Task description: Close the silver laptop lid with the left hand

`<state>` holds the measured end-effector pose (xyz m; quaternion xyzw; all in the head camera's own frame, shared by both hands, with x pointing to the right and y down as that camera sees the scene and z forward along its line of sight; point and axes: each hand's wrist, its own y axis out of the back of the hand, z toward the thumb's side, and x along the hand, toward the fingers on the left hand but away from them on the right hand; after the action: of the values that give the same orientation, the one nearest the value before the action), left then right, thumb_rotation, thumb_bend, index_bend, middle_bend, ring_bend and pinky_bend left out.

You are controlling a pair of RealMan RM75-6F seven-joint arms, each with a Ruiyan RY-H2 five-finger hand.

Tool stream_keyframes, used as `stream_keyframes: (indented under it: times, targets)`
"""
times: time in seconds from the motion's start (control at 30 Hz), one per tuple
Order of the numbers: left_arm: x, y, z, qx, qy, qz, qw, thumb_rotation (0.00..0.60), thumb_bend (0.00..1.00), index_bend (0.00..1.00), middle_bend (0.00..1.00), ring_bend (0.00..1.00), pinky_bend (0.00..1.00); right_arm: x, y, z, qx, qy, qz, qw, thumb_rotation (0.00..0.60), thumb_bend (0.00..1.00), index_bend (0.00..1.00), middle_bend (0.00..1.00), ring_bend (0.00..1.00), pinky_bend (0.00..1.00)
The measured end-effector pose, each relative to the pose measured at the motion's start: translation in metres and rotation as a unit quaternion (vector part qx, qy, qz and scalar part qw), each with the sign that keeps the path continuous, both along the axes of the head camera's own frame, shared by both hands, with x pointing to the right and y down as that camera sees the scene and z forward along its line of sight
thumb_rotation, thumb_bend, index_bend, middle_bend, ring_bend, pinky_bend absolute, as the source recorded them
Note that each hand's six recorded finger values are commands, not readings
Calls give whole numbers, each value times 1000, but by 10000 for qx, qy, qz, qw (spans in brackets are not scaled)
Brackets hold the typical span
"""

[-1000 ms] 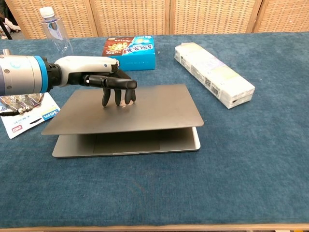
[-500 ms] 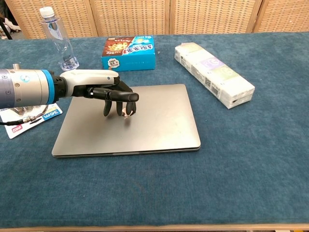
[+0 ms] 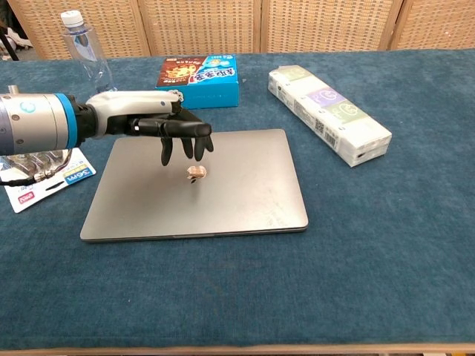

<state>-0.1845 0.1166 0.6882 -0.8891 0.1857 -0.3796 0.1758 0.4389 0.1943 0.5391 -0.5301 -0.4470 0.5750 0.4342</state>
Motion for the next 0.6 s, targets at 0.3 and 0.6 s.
stream_keyframes:
  times: [0.3, 0.6]
  targets:
    - [-41, -31, -50, 1138, 136, -457, 9924, 148, 0, 116, 0, 0, 0, -2, 0, -4, 53, -91, -33, 9999, 600, 0, 0, 0, 0, 0]
    - [-166, -14, -99, 2657, -1115, -1417, 9470, 386, 0, 68, 0, 0, 0, 2, -1, -4, 69, -138, 17, 9999, 600, 0, 0, 0, 0, 0]
